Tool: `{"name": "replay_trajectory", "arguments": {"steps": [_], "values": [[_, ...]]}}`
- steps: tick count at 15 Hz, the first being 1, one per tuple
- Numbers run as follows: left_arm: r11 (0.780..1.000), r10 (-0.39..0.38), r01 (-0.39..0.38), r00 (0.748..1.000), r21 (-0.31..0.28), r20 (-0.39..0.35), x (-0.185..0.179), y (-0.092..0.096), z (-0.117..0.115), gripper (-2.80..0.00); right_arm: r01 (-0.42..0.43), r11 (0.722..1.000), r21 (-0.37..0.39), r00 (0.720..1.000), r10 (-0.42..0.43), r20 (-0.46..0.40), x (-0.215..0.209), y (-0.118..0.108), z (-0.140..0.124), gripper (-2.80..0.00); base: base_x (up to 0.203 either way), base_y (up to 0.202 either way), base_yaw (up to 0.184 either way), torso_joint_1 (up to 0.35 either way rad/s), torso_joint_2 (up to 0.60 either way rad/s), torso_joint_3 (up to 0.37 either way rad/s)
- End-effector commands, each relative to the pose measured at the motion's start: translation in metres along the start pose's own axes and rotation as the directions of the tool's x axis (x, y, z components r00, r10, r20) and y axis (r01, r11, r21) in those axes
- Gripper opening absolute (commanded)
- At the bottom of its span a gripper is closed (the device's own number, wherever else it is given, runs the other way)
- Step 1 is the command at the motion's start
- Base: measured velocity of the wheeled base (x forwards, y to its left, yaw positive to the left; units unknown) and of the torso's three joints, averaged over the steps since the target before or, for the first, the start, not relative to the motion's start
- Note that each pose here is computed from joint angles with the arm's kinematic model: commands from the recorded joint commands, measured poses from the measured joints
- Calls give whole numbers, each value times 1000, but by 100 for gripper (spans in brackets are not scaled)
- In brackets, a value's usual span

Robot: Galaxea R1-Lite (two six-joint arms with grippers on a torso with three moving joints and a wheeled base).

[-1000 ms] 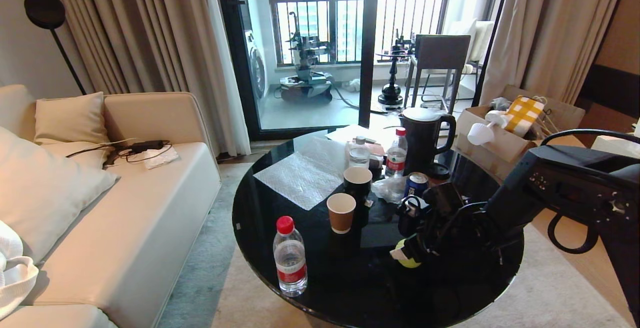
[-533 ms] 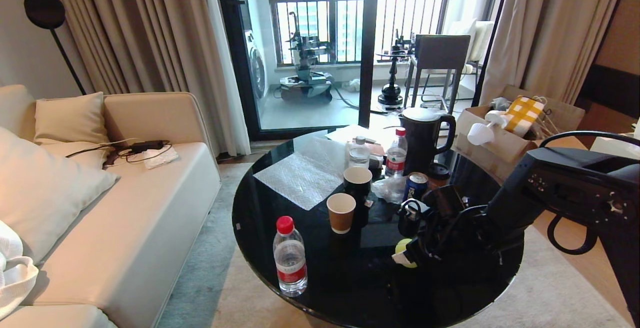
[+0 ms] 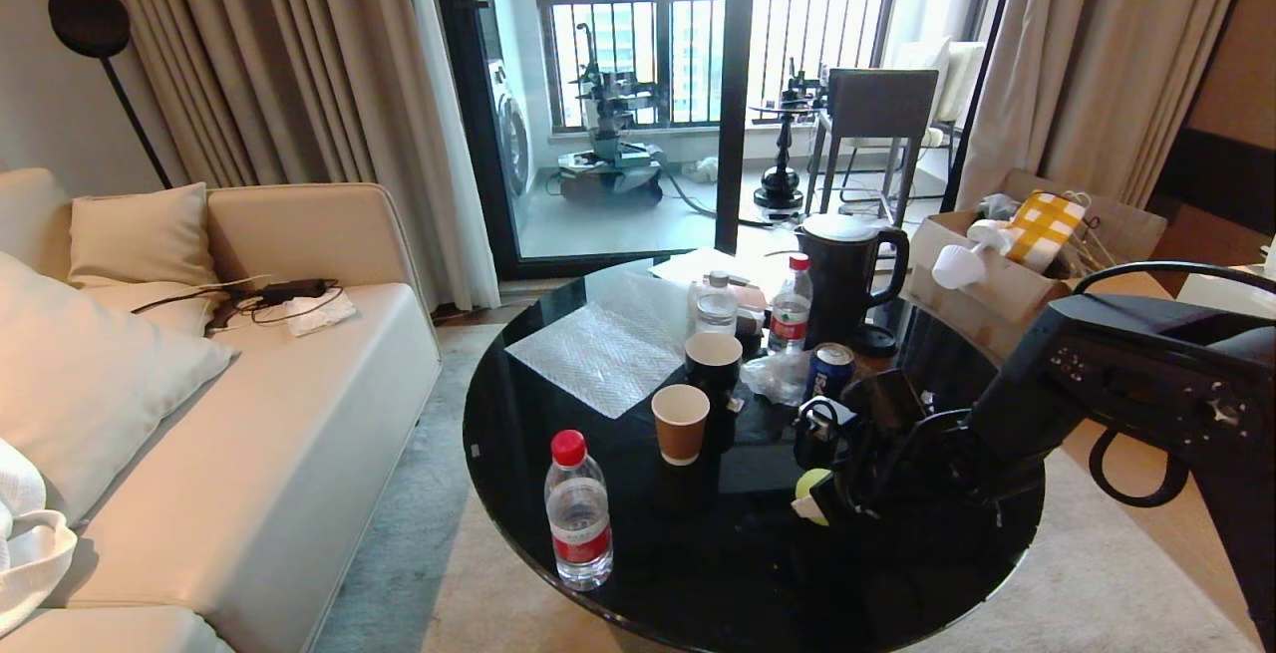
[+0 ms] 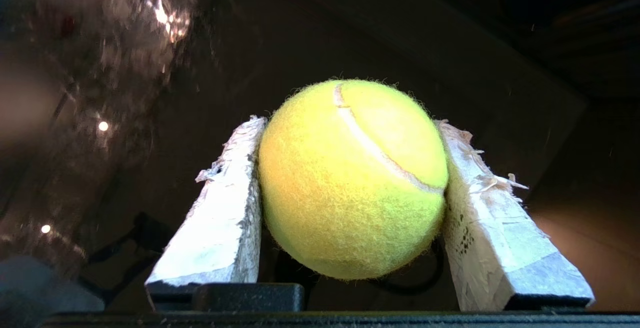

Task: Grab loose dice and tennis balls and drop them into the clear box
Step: Pick up the ball on the table, then put the ball in the box

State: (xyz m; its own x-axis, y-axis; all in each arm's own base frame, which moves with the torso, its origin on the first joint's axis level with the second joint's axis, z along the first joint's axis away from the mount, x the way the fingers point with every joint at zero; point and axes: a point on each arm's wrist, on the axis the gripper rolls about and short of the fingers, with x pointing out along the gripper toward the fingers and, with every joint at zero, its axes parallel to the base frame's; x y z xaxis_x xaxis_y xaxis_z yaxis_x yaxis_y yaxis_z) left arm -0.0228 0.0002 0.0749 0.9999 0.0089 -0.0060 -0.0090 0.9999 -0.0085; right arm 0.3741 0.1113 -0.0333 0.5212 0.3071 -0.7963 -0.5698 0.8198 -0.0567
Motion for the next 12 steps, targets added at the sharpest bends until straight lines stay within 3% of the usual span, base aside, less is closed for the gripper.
{"name": "replay_trajectory", "arguments": {"steps": [1,4,8,10,12], "values": [[1000,0,0,1000,-1,0,0,0,0,-280,6,1000,-3,1000,-6,22,-14,1,4,-280,0,0,0,0,0,0],[1000,0,0,1000,-1,1,0,0,0,-280,21,1000,20,999,-22,42,-33,0,4,-280,0,0,0,0,0,0],[1000,0,0,1000,-1,0,0,0,0,-280,99,988,120,965,-125,229,-135,-5,23,-280,0,0,0,0,0,0],[1000,0,0,1000,-1,0,0,0,0,-280,137,972,189,936,-190,298,-189,0,13,-280,0,0,0,0,0,0],[1000,0,0,1000,-1,0,0,0,0,-280,156,952,263,933,-230,278,-204,2,-5,-280,0,0,0,0,0,0]]}}
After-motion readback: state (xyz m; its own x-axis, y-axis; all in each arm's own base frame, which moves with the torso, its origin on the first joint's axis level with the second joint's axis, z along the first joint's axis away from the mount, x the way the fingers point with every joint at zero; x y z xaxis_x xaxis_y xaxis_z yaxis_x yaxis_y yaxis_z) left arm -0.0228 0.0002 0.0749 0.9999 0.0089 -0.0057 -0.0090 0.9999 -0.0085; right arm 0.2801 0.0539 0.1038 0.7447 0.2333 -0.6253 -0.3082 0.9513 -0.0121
